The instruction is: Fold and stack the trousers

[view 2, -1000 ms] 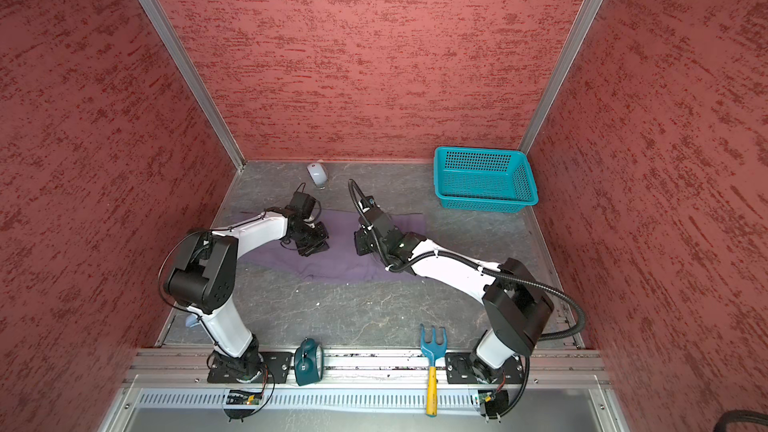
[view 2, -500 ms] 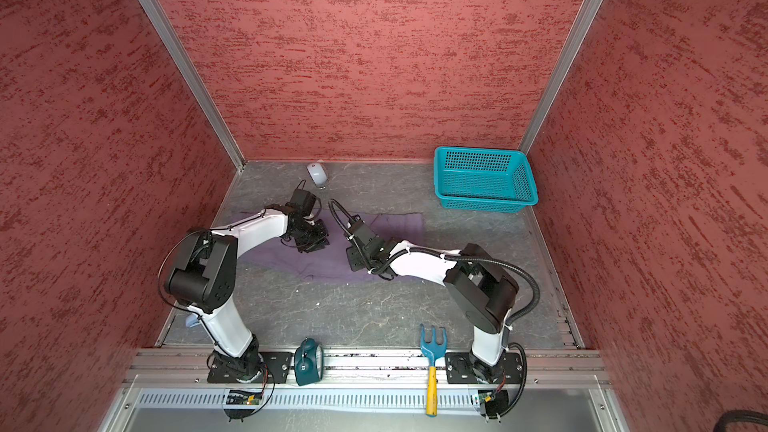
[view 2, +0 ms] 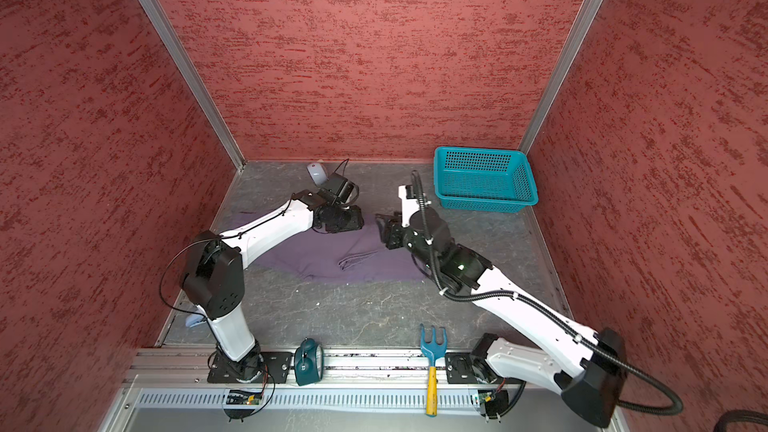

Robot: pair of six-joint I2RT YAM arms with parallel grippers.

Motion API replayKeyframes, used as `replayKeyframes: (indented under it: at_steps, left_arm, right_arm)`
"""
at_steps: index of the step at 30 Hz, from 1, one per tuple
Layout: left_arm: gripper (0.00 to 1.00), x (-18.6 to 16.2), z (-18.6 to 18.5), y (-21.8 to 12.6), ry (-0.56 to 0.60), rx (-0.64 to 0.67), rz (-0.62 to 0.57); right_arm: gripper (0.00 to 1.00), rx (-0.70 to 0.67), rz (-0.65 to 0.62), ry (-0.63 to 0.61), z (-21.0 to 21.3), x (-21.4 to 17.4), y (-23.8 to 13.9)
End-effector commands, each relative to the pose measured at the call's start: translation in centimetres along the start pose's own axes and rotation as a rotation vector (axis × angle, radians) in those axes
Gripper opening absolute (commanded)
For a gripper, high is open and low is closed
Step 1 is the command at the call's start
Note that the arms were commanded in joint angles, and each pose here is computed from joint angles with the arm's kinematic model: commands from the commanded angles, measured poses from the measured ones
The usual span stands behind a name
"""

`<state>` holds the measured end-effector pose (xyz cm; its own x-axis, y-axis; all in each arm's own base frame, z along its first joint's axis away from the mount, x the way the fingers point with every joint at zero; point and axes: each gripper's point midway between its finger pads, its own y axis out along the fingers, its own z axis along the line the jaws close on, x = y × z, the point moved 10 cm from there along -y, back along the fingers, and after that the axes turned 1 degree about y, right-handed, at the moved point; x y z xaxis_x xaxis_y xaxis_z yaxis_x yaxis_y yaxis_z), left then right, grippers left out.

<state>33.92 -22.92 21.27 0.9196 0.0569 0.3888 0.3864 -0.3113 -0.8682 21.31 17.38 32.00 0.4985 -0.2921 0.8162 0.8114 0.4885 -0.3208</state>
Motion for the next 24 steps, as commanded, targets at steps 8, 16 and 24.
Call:
replayKeyframes:
  at_steps: [8, 16, 24]
  left_arm:
    - [0.71, -2.7, -5.9, 3.6, 0.242, -0.037, 0.124]
    - [0.63, -4.4, -8.3, 4.7, 0.394, 0.055, 0.125]
    - [0.65, -5.7, -9.3, 6.3, 0.527, 0.178, 0.128]
  right_arm:
    - [0.00, -0.320, 0.182, 0.476, -12.0, -6.1, 0.5]
    - [0.00, -0.122, 0.391, 0.601, -12.9, -8.1, 6.3]
    - [0.00, -0.111, 0.439, 0.723, -16.0, -9.7, 9.6]
